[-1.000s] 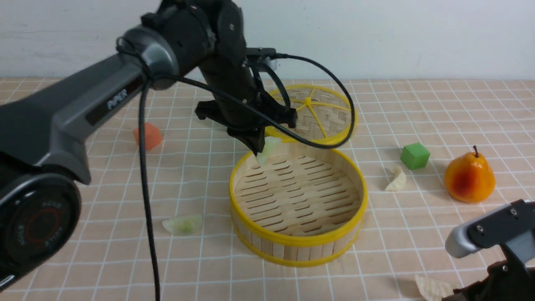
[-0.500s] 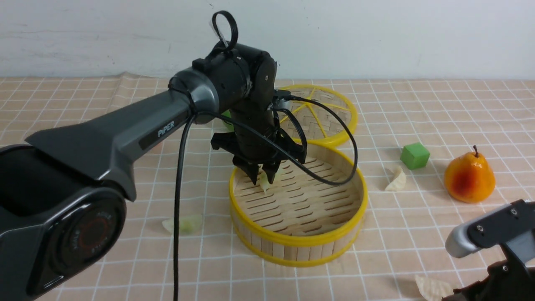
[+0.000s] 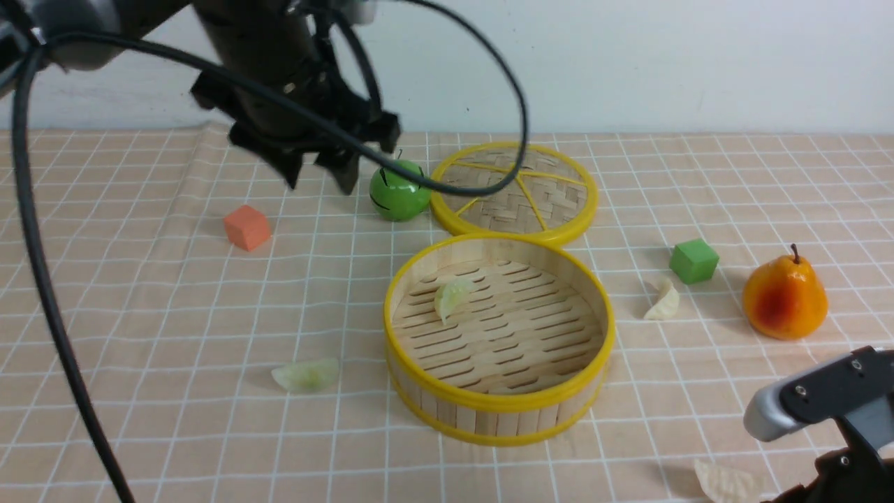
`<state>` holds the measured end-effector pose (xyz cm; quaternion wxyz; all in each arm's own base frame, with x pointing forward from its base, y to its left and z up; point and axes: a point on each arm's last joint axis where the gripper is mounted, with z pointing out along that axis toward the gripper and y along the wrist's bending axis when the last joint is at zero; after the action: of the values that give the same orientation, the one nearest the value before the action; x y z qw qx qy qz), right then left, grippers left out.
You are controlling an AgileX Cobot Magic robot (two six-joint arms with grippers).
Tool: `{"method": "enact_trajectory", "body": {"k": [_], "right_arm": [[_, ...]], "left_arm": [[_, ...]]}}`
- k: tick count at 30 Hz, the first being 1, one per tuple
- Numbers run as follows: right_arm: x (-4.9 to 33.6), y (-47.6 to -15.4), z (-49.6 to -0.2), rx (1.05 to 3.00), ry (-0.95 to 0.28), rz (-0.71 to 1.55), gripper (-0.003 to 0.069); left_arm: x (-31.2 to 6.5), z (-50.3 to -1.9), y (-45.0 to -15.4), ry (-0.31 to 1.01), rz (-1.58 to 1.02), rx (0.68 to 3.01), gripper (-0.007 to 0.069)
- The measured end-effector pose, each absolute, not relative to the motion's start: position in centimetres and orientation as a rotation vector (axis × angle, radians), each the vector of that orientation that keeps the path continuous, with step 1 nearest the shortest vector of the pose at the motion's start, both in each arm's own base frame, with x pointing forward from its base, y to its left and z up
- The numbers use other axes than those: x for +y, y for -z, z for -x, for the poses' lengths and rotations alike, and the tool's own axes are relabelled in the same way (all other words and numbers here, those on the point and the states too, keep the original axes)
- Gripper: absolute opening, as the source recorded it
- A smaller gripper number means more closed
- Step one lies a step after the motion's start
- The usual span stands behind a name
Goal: Put the dumplings into the steamer on the table with the brown tablecloth.
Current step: 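Reach for and grasp a dumpling on the table with the left gripper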
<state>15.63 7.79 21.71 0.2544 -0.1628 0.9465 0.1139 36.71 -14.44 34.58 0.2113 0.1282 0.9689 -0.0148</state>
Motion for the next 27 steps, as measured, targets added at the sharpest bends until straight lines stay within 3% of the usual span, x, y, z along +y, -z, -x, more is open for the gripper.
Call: {"method": "enact_trajectory", "body": {"k": [2, 4, 5, 9, 13, 20, 23, 27], "right_arm": [[7.8, -21.6, -15.5, 2.582, -0.305, 0.459, 0.0189], [7.8, -21.6, -15.5, 2.582, -0.299, 0.48, 0.0183], [7.8, -21.6, -15.4, 2.581, -0.295, 0.511, 0.0157], [7.9, -21.6, -15.3, 2.576, -0.305, 0.547, 0.0074], [8.0, -21.7, -15.4, 2.563, -0.32, 0.554, -0.0008], [8.0, -21.7, -15.4, 2.557, -0.326, 0.547, -0.0019], [8.1, -21.8, -15.5, 2.554, -0.326, 0.546, -0.0019], [8.1, -21.8, -15.5, 2.553, -0.326, 0.547, -0.0017]], "left_arm": [[-12.4, -36.2, -29.9, -0.006, -0.349, 2.839, 0.0396], [-12.0, -36.1, -28.0, -0.019, -0.363, 2.867, 0.0395], [-11.8, -36.0, -25.3, -0.029, -0.417, 2.881, 0.0395], [-12.0, -36.1, -21.4, -0.03, -0.568, 2.849, 0.0395], [-12.3, -36.8, -19.8, -0.04, -0.711, 2.785, 0.0395], [-12.8, -37.4, -17.3, -0.013, -0.826, 2.789, 0.0388], [-13.0, -37.4, -16.6, 0.013, -0.848, 2.801, 0.0346], [-13.2, -37.2, -16.7, 0.051, -0.798, 2.827, 0.0209]]}}
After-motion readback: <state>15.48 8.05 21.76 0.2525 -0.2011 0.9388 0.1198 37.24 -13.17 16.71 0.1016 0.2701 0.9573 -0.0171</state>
